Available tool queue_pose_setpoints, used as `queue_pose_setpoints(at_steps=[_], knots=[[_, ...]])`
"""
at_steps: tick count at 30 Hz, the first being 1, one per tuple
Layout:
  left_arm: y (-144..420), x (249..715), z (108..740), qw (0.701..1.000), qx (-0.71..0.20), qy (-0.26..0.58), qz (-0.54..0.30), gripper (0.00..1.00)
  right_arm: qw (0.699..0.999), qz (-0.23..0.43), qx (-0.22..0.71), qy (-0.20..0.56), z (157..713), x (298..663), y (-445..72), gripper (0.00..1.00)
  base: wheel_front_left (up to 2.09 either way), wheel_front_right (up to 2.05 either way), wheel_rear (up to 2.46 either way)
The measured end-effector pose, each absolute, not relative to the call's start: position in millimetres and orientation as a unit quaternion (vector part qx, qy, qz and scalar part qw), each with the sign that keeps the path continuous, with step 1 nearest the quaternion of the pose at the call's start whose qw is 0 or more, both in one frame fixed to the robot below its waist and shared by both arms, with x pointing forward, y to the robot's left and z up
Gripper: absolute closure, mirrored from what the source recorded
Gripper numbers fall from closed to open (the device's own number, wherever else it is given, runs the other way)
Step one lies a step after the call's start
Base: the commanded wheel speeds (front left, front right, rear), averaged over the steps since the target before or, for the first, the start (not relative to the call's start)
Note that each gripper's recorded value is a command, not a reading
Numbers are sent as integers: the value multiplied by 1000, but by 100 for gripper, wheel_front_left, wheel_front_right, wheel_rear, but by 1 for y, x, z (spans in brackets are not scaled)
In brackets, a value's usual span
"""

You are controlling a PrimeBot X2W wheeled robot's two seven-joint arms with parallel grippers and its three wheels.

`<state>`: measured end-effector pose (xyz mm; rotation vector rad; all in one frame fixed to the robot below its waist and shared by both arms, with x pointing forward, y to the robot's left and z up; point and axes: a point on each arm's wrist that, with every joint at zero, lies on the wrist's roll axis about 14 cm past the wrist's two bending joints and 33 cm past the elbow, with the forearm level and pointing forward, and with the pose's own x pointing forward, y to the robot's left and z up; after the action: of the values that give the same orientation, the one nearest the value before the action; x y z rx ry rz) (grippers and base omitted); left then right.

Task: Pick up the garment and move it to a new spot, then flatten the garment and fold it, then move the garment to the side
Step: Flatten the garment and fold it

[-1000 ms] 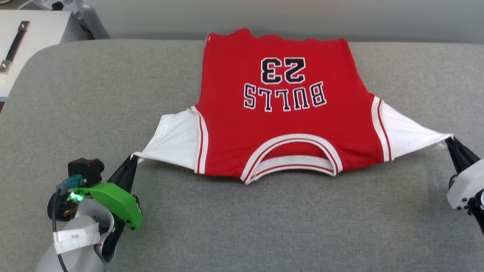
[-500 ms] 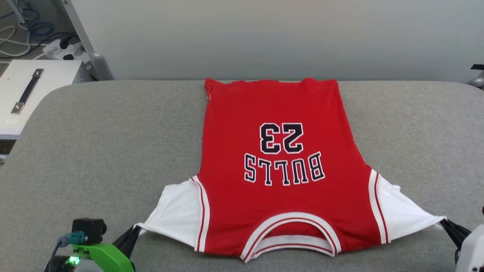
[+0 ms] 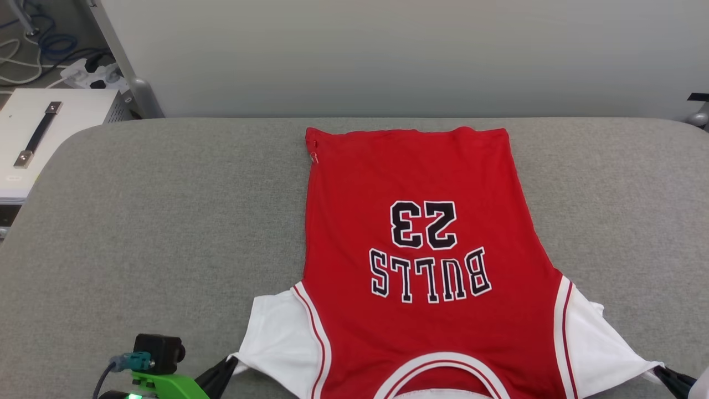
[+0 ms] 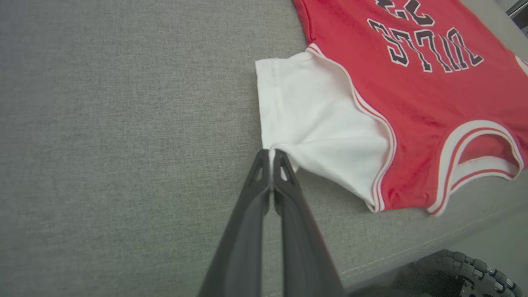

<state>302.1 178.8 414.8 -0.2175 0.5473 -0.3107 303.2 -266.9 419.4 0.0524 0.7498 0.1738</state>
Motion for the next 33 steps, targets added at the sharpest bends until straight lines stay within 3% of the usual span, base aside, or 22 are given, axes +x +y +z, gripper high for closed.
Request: queue_pose_setpoints(at_steps=[1,2,9,19,33], knots=[[176,302,415,943,-108,274,-157,100,926,88,20,367,420,304,-265,25,0,0,0],[171,300,415,939,-108,283,-164,100,925,91,17,370,422,307,-263,0,0,0,0],[152,295,419,916,-96,334,-199,100,914,120,14,387,439,334,-250,0,0,0,0],[138,294,419,883,-92,407,-215,100,909,167,-12,382,494,443,-219,0,0,0,0],[142,309,398,871,-107,441,-189,100,870,139,-42,471,459,586,-183,0,0,0,0]])
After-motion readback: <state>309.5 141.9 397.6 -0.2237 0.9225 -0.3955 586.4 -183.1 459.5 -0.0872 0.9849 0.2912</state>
